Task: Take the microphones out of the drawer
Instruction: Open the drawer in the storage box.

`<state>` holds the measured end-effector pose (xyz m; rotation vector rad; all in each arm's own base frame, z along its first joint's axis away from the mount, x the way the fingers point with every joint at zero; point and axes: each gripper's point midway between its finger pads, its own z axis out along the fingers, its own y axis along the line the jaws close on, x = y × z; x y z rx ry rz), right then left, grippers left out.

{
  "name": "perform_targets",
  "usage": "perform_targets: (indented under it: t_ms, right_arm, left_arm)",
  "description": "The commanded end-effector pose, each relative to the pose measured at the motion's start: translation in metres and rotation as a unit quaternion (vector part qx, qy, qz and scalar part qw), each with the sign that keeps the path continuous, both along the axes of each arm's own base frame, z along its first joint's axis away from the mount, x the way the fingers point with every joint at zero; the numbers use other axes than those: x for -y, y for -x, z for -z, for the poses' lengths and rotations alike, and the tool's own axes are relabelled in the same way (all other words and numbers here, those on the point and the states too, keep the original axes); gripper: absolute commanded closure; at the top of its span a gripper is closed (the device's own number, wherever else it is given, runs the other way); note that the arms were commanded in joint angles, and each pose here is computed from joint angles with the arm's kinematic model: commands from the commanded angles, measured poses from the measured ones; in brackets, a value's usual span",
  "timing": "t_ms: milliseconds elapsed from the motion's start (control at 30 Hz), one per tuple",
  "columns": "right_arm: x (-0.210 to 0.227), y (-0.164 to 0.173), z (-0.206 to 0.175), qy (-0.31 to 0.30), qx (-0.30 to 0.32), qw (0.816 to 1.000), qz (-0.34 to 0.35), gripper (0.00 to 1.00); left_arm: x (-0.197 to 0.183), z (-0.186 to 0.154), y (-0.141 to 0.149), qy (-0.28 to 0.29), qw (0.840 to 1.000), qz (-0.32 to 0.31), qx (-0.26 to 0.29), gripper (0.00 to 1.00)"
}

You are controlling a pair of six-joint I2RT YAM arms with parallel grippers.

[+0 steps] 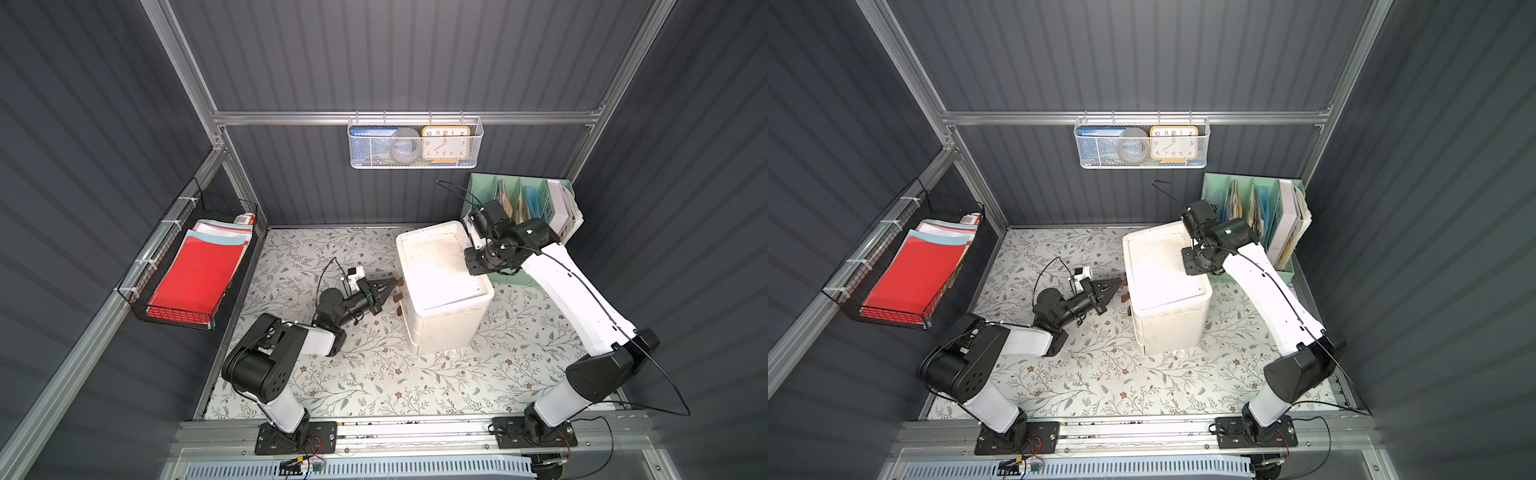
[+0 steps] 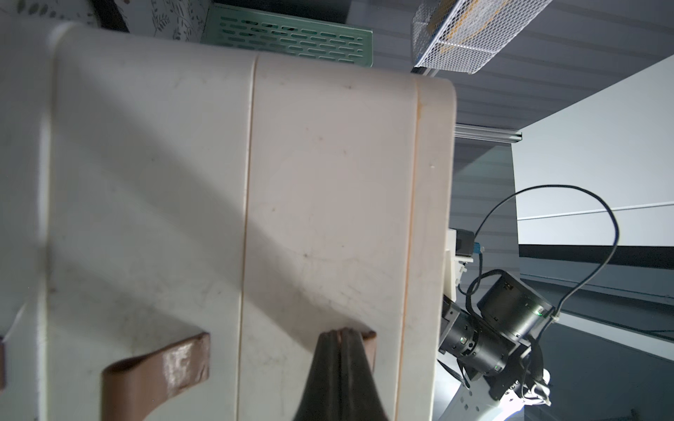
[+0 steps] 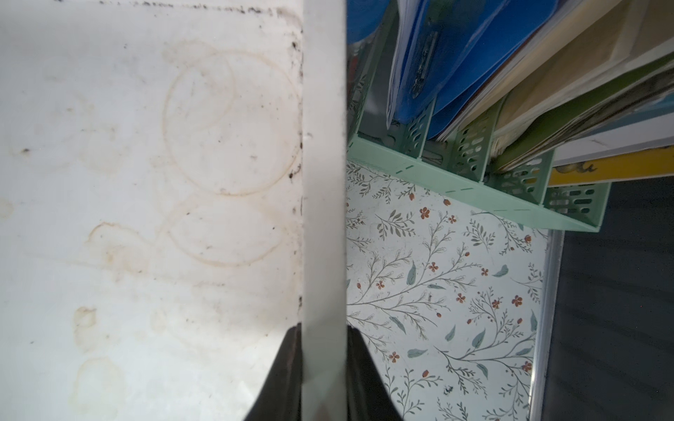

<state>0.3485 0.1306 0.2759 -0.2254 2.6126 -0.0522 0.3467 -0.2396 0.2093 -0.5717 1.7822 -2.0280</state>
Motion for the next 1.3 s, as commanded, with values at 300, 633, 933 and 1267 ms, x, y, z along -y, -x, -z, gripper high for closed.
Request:
perform_targets:
  t_ms: [300,633,933,1267]
  right_arm:
    - [0.062,-0.003,-0.04,0.095,0.054,0.991,0.079,1.0]
    - [0.078,0.002,-0.046,0.1,0.059,0.988,0.099,1.0]
    - [0.078,0.003,-0.037,0.092,0.05,0.989,0.102,1.0]
    - [0.076,0.002,-0.03,0.086,0.044,0.99,0.098,1.0]
  left_arm:
    - [-0.054,0.015,-0.002,-0.114,0.992,-0.049,0.012,1.0]
    - [-0.083,0.022,-0.006,-0.148,0.985,-0.086,-0.002,1.0]
    - [-0.111,0.006,-0.007,-0.22,0.967,-0.13,0.015,1.0]
    - [-0.14,0.007,-0.003,-0.246,0.952,-0.184,-0.007,1.0]
